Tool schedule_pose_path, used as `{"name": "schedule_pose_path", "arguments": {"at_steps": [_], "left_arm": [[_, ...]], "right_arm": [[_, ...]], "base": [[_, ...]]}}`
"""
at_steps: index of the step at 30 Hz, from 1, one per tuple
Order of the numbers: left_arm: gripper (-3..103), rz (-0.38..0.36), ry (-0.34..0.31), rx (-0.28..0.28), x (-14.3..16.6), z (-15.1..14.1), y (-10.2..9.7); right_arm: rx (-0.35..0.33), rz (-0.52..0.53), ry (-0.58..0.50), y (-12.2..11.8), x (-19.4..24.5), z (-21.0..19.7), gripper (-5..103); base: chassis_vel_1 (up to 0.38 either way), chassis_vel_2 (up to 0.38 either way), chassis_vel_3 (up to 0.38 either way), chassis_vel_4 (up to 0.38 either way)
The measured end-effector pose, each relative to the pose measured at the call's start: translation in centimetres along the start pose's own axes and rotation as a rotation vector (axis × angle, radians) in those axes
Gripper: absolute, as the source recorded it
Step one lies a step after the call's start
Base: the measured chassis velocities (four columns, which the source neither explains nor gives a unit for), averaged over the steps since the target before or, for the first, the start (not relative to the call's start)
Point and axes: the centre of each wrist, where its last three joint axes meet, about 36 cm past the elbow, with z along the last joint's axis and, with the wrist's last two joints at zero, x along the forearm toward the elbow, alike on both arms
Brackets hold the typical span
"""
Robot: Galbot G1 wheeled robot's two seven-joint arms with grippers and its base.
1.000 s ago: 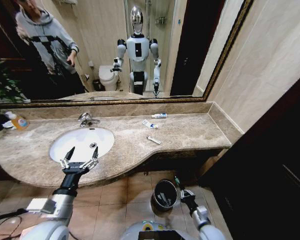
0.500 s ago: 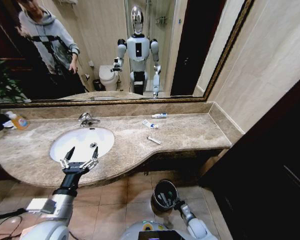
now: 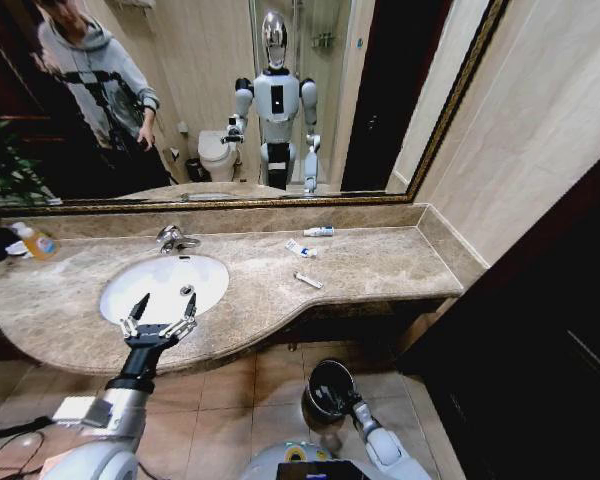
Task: Pick up the trash from the sink and place it in the trash bin.
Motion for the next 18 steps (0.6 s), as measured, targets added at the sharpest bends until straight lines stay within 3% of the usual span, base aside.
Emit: {"name": "schedule_pose_path", "arguments": {"at_steps": [1, 2, 5, 8, 9, 14, 18], "left_arm": [[100, 0.000, 0.000, 0.000, 0.0, 0.0, 0.0], [100, 0.000, 0.000, 0.000, 0.0, 0.0, 0.0], [100, 0.000, 0.000, 0.000, 0.0, 0.0, 0.0], [100, 0.000, 0.000, 0.000, 0.0, 0.0, 0.0], [100, 0.000, 0.000, 0.000, 0.0, 0.0, 0.0], [100, 0.000, 0.000, 0.000, 0.0, 0.0, 0.0], [100, 0.000, 0.000, 0.000, 0.0, 0.0, 0.0]], "right_arm": [[-0.005, 0.004, -0.006, 0.0, 0.2, -0.1, 42], [-0.017, 0.011, -0.020, -0.2, 0.8, -0.4, 53], [-0.032, 0.024, -0.041, -0.6, 2.0, -0.9, 58], [-0.070, 0.048, -0.080, -1.0, 4.2, -2.3, 75], [-0.070, 0.048, -0.080, -1.0, 4.2, -2.3, 75], [-0.081, 0.108, -0.173, -1.8, 8.0, -4.0, 95], [-0.094, 0.151, -0.225, -2.2, 10.6, -4.7, 100]], "base": [[0.000, 0.000, 0.000, 0.000], [0.000, 0.000, 0.000, 0.000], [0.000, 0.000, 0.000, 0.000], [0.000, 0.000, 0.000, 0.000], [0.000, 0.000, 0.000, 0.000], [0.000, 0.000, 0.000, 0.000], [0.000, 0.000, 0.000, 0.000]]}}
